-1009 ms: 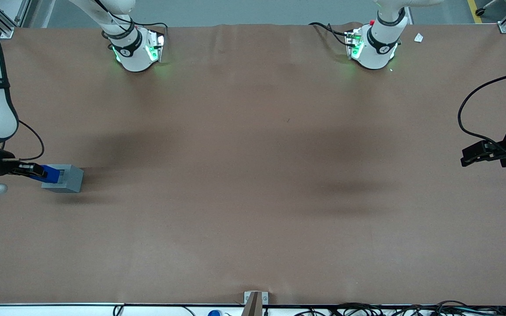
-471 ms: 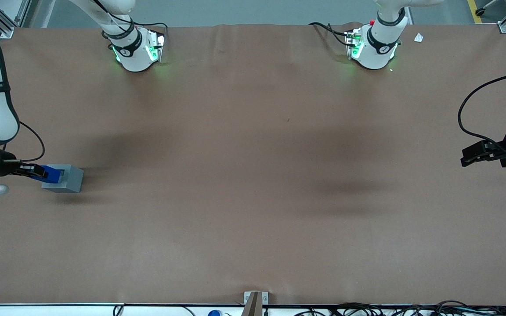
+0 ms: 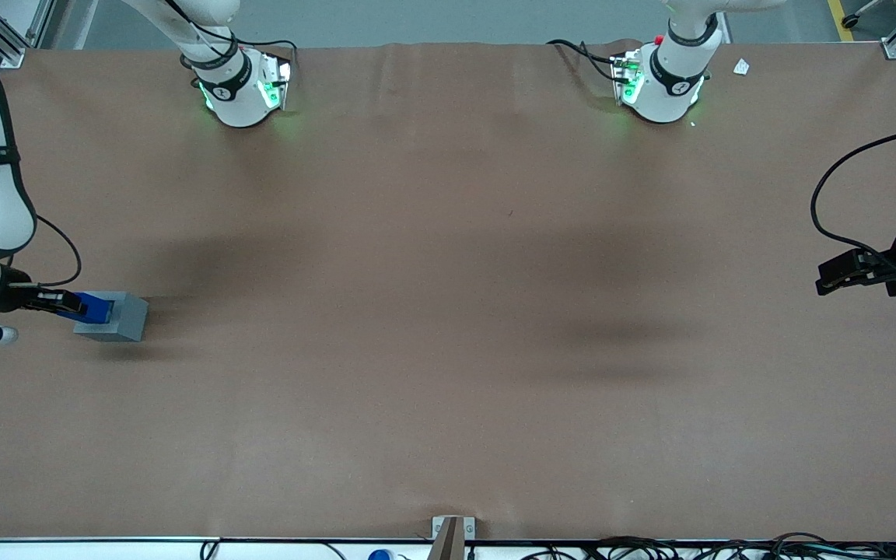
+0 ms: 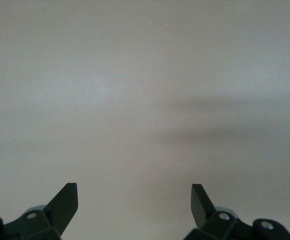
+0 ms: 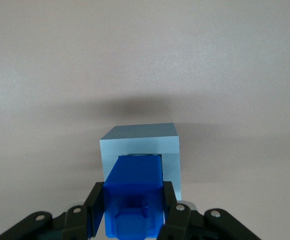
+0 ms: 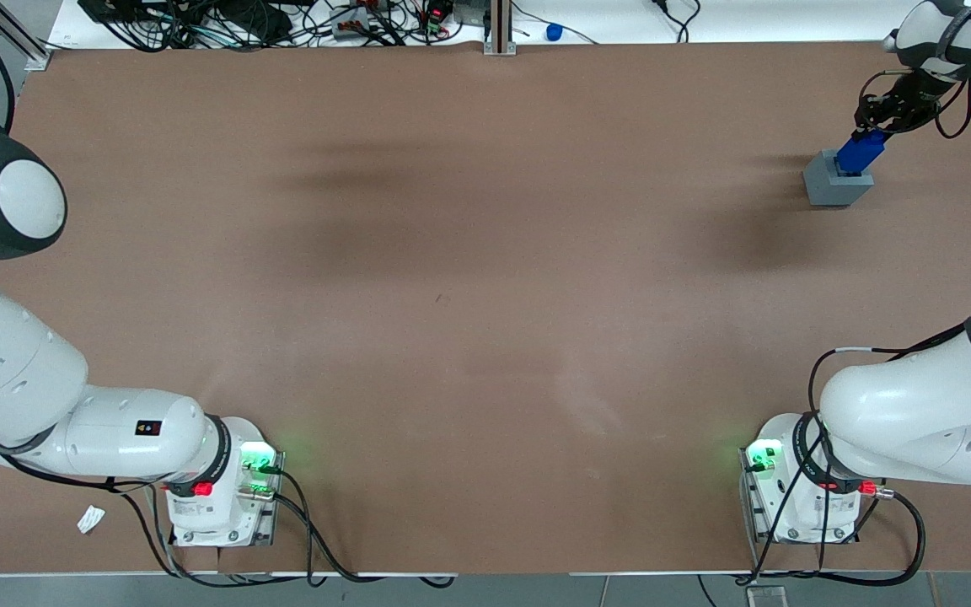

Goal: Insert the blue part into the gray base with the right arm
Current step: 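Lower the blue cube into the gray base's opening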

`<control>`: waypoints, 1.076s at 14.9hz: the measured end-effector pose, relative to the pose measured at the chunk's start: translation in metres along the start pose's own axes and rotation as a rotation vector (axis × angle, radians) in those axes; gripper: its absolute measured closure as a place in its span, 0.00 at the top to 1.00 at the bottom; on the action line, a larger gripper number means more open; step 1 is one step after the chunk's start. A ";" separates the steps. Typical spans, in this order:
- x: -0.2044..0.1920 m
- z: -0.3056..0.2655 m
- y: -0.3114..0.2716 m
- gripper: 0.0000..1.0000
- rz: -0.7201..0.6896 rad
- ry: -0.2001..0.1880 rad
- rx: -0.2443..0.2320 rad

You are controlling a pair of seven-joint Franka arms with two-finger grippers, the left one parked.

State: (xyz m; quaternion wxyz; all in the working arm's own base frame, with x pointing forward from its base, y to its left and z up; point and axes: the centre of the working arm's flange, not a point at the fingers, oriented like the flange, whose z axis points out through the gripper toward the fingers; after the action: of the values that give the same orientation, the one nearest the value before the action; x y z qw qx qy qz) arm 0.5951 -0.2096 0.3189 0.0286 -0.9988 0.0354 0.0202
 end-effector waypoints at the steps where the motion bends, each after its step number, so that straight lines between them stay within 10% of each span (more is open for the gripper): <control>1: 0.000 0.000 0.000 0.51 0.000 0.000 0.000; 16: -0.002 0.010 0.001 0.51 -0.002 -0.004 0.000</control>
State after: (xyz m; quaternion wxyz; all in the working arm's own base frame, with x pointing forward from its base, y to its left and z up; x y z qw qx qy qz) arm 0.5930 -0.2101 0.3087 0.0290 -0.9987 0.0344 0.0224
